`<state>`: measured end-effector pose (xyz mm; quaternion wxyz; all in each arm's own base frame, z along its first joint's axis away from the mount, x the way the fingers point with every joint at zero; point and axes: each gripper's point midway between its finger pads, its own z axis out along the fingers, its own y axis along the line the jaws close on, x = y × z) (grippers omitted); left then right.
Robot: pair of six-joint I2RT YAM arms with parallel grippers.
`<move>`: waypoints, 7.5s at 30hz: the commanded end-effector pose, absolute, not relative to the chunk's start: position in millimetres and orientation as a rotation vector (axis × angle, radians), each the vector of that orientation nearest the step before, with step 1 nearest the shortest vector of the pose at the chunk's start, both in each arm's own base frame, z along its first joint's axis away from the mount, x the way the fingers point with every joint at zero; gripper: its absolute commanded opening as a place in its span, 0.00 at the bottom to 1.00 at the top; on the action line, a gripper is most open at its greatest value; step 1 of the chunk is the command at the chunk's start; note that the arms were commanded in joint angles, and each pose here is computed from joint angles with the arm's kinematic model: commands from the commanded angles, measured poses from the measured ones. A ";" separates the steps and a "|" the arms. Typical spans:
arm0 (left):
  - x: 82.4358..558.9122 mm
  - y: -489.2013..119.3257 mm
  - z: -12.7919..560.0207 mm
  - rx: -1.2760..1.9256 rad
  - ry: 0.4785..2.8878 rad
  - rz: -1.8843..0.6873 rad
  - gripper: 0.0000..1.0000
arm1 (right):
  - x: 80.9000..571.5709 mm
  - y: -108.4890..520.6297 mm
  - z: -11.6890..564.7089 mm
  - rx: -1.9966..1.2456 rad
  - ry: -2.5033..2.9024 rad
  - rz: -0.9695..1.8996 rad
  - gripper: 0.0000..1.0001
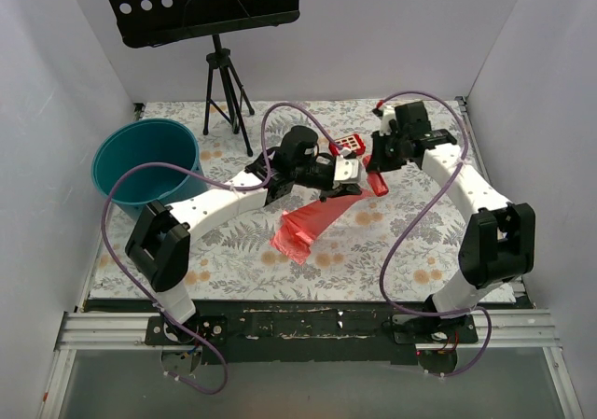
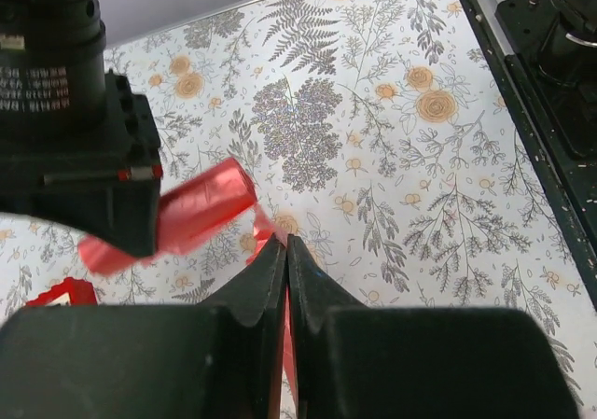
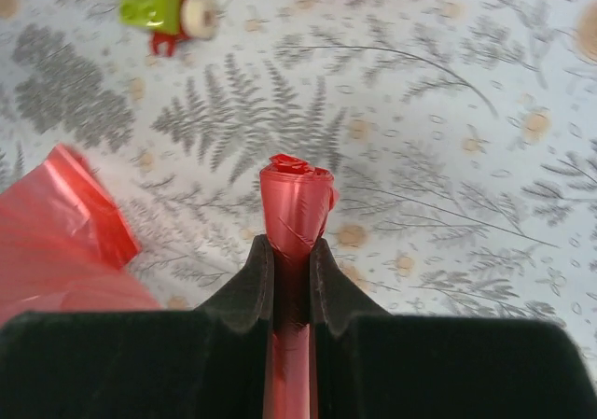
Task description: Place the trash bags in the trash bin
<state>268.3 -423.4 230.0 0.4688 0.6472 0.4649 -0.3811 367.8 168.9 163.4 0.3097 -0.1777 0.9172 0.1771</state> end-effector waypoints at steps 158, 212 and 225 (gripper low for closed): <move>294.3 -357.1 344.8 0.837 1.567 -1.364 0.00 | 284.4 201.2 303.7 -0.961 1.619 0.962 0.94; 297.7 -302.7 346.7 1.298 1.240 -0.642 0.78 | 275.6 238.8 296.3 -1.556 1.309 0.546 0.01; 281.5 -325.8 347.6 1.741 0.748 -0.549 0.77 | 247.7 253.5 301.3 -1.713 1.242 0.510 0.01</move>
